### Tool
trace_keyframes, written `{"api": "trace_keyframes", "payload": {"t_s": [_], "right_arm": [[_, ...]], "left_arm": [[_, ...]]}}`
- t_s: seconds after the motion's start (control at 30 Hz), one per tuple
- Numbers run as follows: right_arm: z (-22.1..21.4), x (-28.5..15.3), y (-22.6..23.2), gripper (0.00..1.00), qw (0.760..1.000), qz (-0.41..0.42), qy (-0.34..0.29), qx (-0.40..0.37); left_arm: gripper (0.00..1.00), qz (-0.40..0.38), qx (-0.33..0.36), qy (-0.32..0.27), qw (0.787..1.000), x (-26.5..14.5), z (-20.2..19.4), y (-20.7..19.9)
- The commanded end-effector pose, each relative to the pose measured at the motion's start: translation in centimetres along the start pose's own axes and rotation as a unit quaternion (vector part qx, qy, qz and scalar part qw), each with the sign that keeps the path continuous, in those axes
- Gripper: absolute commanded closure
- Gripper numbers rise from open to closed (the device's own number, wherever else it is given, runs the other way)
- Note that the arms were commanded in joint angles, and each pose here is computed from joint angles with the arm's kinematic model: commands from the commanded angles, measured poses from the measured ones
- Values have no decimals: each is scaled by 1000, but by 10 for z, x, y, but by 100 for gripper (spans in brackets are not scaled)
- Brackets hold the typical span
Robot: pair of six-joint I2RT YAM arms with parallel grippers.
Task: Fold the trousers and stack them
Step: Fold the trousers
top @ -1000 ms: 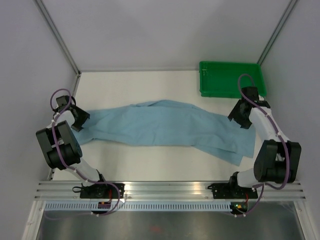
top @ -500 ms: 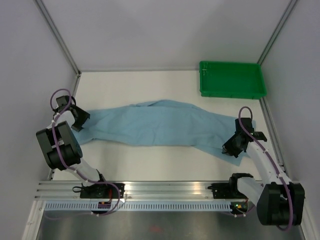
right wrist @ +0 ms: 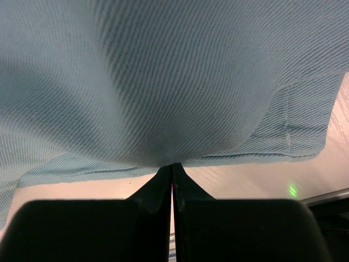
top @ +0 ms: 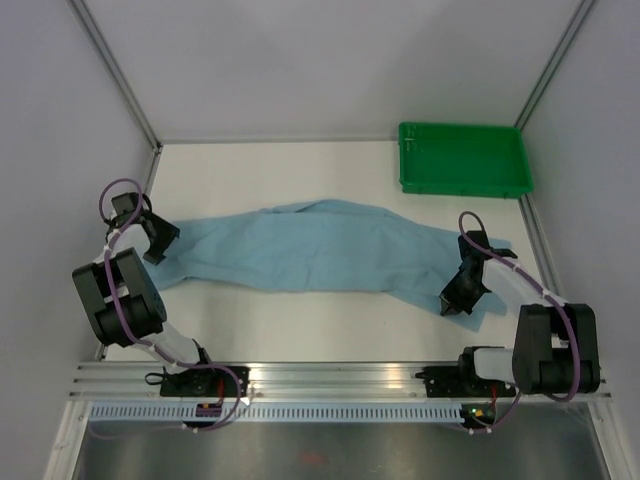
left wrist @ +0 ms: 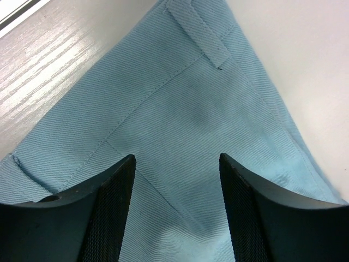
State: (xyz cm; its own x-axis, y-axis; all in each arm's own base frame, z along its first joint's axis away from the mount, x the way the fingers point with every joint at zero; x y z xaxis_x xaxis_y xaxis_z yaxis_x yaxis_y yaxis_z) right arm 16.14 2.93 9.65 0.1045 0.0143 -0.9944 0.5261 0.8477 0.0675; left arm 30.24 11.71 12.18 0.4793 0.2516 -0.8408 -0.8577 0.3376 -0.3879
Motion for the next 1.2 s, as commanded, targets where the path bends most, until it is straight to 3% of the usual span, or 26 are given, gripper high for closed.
{"api": "trace_keyframes", "payload": {"t_s": [0.0,0.27,0.6,0.8,0.87,0.97,1.1,1.17], "right_arm": [[21,28,-11,100,993,-92,-69,-5],[49,26,-44,100,985,-127,-94,71],[102,16,-66,100,976,-191,-97,27],[123,8,-67,100,983,-151,-98,25],[125,2,-55,100,991,-91,-92,13],[130,-34,-37,100,992,-18,-129,2],[143,-112,-25,100,973,17,-227,-24],[148,-130,-22,100,967,22,-251,-35]], "left_arm": [[31,-11,1,-24,1000,-10,7,-3],[31,-1,1,-19,1000,-4,6,-1],[32,12,1,-14,1000,1,6,2],[32,10,5,-17,1000,-3,9,1],[32,2,7,-14,1000,-5,9,-1],[36,-11,10,-5,1000,-14,8,-3],[47,-50,20,18,998,-29,3,-8],[53,-59,22,21,998,-35,0,-8]]}}
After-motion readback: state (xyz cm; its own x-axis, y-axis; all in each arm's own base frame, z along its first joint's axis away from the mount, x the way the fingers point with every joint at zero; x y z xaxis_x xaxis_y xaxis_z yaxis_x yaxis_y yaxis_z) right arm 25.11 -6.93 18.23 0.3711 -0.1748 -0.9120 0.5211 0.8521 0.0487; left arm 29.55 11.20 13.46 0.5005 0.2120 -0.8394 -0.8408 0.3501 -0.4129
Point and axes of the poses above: each gripper's point midway between its finger pads, its own x axis out along the fingers, its own y axis along the line the jaws close on, z = x × y, the point moved 9 cm from there along -x, back along the fingers, and after that the axes turned 13 degrees about -x, right-handed, at the moved point
